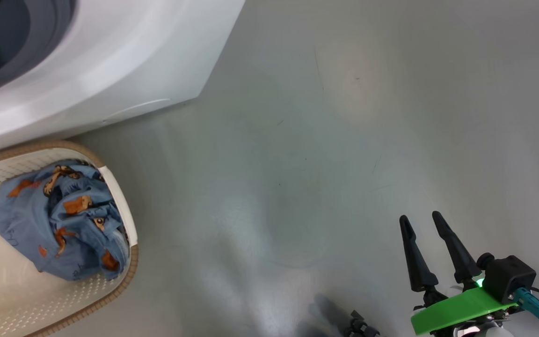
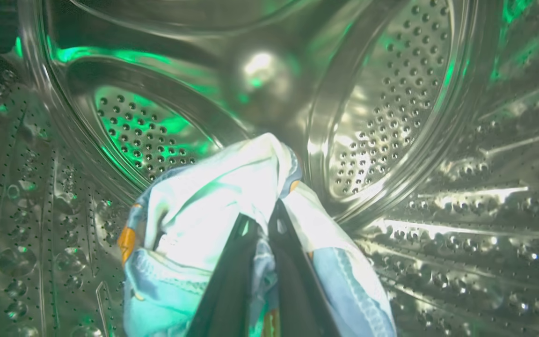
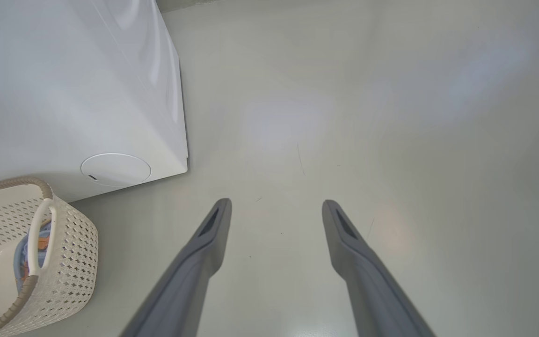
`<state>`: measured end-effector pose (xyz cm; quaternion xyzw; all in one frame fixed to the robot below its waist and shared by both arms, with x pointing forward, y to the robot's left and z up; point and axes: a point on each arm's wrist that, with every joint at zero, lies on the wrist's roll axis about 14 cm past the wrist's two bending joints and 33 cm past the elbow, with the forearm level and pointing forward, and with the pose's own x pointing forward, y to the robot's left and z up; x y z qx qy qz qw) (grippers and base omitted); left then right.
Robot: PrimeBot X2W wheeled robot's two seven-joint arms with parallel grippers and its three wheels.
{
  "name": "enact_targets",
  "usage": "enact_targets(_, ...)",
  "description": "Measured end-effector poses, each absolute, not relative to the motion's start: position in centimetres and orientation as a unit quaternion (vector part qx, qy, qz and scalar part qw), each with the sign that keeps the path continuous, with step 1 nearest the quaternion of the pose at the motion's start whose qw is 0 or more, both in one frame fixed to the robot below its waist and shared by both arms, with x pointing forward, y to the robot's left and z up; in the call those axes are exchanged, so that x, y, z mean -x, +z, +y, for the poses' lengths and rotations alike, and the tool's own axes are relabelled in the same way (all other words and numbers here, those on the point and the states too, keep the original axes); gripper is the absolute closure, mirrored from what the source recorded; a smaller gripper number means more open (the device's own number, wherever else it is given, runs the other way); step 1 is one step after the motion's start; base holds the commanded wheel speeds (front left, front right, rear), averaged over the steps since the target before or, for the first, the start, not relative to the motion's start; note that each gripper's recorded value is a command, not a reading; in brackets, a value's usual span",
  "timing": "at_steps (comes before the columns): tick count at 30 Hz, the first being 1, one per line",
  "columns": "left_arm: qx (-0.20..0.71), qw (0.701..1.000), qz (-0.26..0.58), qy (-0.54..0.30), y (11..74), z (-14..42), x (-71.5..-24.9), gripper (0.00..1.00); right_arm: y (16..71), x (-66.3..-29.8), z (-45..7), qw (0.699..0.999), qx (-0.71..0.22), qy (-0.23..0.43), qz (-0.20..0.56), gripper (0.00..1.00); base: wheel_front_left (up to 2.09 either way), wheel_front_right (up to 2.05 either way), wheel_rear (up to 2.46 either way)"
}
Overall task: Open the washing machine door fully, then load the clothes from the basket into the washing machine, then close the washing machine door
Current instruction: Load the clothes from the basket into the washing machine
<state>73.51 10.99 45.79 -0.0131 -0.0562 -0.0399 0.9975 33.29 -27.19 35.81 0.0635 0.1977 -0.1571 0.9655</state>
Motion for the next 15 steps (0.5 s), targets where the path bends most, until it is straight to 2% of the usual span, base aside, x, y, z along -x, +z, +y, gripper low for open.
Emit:
enact_targets(2, -0.003, 0.998, -0.038, -0.059, 44.9, 10.1, -73.2, 1.00, 35.9, -33.4, -26.9, 0.966, -0.066, -0.153, 0.195, 0.00, 0.00, 0.00, 0.00)
enact_targets(3, -0.007, 0.998, -0.026, -0.062, 44.4, 9.9, -73.0, 0.90, 36.0, -33.4, -26.7, 0.967, -0.068, -0.151, 0.194, 0.00, 0.00, 0.00, 0.00)
enact_targets(4, -0.010, 0.998, -0.012, -0.067, 43.7, 9.6, -72.8, 0.67, 36.1, -33.5, -26.6, 0.967, -0.069, -0.149, 0.193, 0.00, 0.00, 0.00, 0.00)
enact_targets(5, -0.013, 0.997, 0.002, -0.071, 43.1, 9.3, -72.7, 0.38, 36.2, -33.5, -26.5, 0.968, -0.070, -0.147, 0.191, 0.00, 0.00, 0.00, 0.00)
enact_targets(6, -0.017, 0.997, 0.013, -0.073, 42.7, 9.2, -72.5, 0.00, 36.3, -33.6, -26.5, 0.969, -0.071, -0.146, 0.188, 0.00, 0.00, 0.00, 0.00)
enact_targets(15, -0.027, 0.993, 0.094, -0.068, 41.7, 8.9, -71.9, 0.00, 37.4, -33.7, -26.7, 0.972, -0.074, -0.148, 0.170, 0.00, 0.00, 0.00, 0.00)
